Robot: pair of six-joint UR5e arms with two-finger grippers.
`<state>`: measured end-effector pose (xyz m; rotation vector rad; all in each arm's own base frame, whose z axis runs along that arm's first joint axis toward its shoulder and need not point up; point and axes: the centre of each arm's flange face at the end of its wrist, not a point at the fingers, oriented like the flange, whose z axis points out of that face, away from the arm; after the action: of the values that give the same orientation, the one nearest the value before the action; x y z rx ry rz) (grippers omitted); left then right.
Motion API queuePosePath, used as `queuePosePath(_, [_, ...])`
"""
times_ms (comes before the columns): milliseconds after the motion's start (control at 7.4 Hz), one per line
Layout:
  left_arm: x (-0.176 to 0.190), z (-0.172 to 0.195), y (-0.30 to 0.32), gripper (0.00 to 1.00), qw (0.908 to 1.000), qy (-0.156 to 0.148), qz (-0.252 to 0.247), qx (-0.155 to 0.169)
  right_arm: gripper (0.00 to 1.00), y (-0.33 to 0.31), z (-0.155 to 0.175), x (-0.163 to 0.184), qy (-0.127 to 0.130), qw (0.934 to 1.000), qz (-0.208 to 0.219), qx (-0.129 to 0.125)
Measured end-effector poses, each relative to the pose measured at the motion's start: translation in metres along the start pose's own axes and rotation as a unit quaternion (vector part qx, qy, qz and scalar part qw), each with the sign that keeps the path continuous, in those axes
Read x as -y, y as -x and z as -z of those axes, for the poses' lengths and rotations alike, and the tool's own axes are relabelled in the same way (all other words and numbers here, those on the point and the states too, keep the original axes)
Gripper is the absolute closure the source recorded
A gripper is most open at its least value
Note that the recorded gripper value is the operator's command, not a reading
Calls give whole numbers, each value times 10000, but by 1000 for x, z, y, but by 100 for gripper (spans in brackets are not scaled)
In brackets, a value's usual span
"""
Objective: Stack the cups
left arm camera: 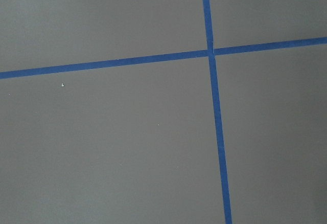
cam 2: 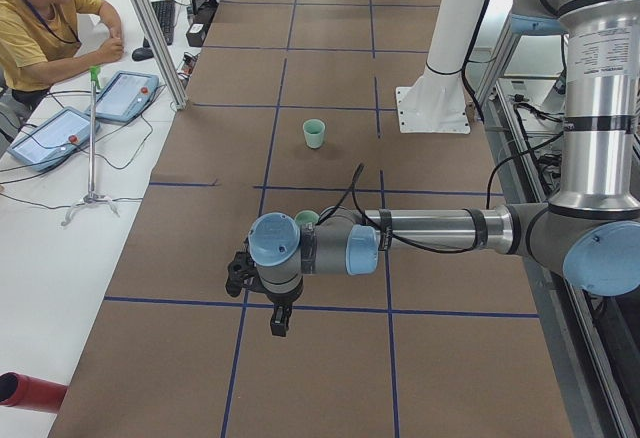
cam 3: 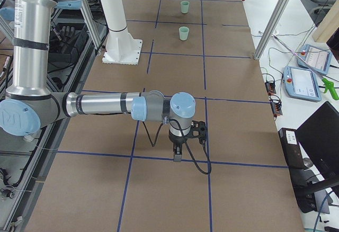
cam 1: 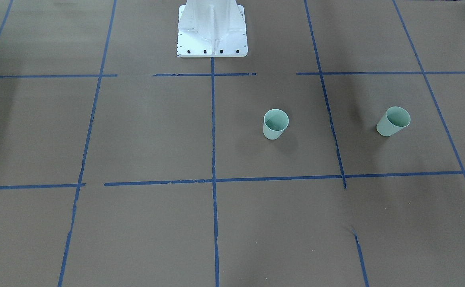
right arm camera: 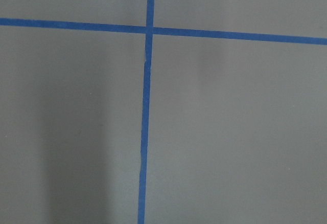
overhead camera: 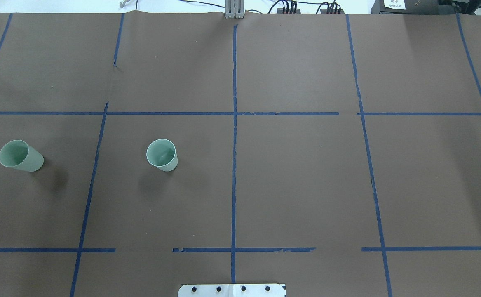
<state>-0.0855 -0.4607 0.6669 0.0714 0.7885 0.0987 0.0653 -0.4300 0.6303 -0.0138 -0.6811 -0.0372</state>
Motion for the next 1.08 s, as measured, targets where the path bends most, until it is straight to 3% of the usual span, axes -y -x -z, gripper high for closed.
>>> queuePosePath(676, [19,13,-19,0,9997,-133,-224,17,0,0,0,0,-1,10000,-1,0])
queuePosePath(946, [37,9,-62,0,9988,-99,-486,-64,0,0,0,0,-1,10000,0,0])
queuePosePath(1081, [46,-4,-104,1,9992,1,-339,-211,0,0,0,0,-2,10000,-2,0])
